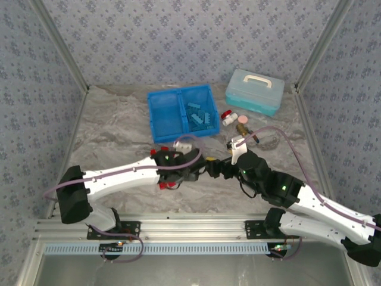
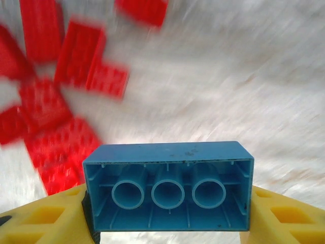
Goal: Sort the legos into containers by color
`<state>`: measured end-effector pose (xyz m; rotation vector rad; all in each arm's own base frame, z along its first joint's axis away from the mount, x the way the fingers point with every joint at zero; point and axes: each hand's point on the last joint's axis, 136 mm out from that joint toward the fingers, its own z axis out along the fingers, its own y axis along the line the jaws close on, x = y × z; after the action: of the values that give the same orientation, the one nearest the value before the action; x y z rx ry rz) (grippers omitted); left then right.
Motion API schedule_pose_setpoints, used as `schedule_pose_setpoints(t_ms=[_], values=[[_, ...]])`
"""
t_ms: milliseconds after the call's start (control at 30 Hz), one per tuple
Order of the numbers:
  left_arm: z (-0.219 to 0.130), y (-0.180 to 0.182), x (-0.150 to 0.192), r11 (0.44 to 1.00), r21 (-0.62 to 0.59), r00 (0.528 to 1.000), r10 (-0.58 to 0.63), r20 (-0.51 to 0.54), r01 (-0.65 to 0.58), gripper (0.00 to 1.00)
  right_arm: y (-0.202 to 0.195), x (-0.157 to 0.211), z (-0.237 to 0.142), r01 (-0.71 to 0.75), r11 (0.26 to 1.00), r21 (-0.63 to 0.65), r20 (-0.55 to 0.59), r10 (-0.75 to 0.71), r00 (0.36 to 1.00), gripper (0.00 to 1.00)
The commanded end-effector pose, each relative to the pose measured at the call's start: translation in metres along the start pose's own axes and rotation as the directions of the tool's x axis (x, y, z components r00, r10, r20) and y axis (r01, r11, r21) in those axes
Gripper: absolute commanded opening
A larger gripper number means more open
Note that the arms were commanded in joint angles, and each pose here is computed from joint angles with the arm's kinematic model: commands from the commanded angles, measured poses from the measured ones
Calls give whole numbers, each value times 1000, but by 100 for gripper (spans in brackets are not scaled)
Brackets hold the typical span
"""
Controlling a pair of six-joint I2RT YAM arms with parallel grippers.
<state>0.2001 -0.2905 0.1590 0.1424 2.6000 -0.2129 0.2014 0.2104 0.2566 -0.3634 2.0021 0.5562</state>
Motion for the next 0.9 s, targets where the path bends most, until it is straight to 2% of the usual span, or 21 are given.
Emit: schedule_pose_setpoints(t_ms=[0,100,233,400,567,667,867], values=[[2,0,-58,983,-77,978,174,111,-166,46,-5,-8,-7,-24,1000,18,21,24,1000,98],[10,-20,-110,975,-50,959,222,178,-217,44,-6,-8,-10,-31,999,17,23,31,999,98],[38,-48,-159,932,8,911,352,214,-362,42,-7,-12,-17,-43,999,12,35,43,998,98],[86,-45,-206,883,-54,868,468,164,-466,43,-11,-18,-28,-61,998,8,65,61,996,98],[131,-39,-228,818,-69,811,575,107,-571,51,-12,-21,-35,-59,998,4,61,59,996,98],[155,-31,-231,808,-43,806,590,50,-588,54,-12,-22,-39,-62,998,4,63,62,996,98],[163,-33,-237,799,-26,796,601,75,-601,65,-13,-25,-42,-76,997,-3,79,76,994,98]])
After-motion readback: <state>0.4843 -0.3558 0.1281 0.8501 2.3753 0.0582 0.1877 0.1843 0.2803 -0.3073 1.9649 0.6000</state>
